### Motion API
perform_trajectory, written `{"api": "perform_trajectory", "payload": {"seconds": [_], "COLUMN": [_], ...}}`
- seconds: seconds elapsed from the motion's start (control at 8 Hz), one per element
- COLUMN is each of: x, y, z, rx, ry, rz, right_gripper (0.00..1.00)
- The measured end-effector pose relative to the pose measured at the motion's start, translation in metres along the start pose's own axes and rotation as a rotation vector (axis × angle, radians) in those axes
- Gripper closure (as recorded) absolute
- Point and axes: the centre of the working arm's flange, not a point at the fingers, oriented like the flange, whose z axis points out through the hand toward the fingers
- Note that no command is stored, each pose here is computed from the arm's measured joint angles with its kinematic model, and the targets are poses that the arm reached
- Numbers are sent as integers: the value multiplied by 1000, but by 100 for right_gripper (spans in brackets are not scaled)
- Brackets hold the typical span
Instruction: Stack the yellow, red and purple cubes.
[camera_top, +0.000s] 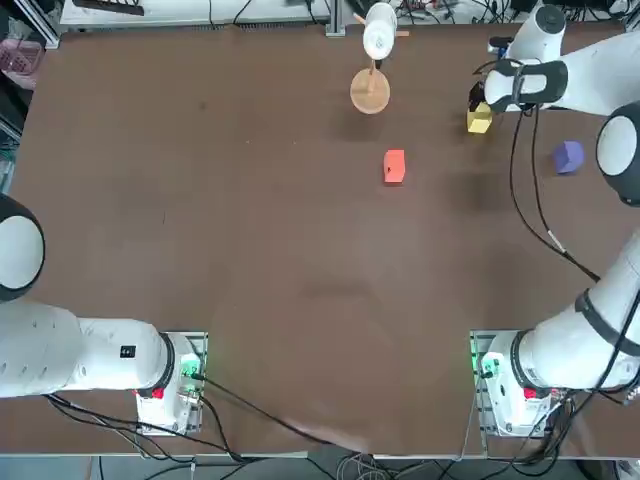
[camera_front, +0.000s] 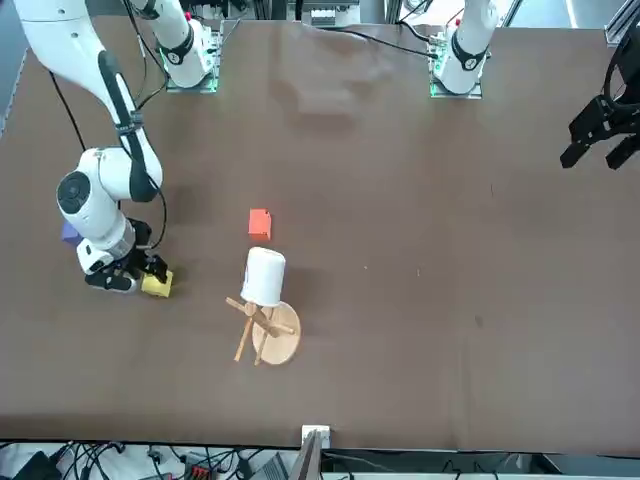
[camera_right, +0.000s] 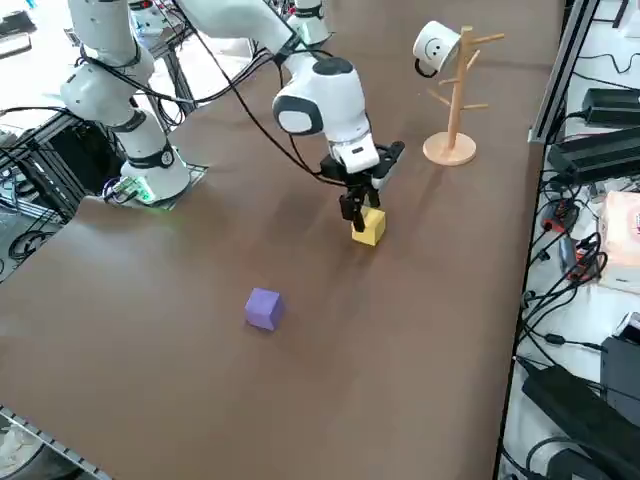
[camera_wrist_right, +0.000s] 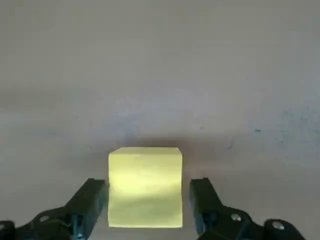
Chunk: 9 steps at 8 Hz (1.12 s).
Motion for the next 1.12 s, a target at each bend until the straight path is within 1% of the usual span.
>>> {"api": "perform_trajectory", "payload": {"seconds": [0.38, 0.62, 0.75, 0.88, 1.0, 1.12], "x": [0, -4, -6, -5, -3, -3], "y": [-1, -1, -1, -2, -3, -6], "z": [12, 25, 30, 30, 28, 28], "rx": [0, -3, -4, -4, -3, -3], "ry": [1, -13, -19, -16, -13, -15], "rz": [-7, -12, -15, -22, -29, -35], "right_gripper": [0, 0, 2, 19, 21, 27]}}
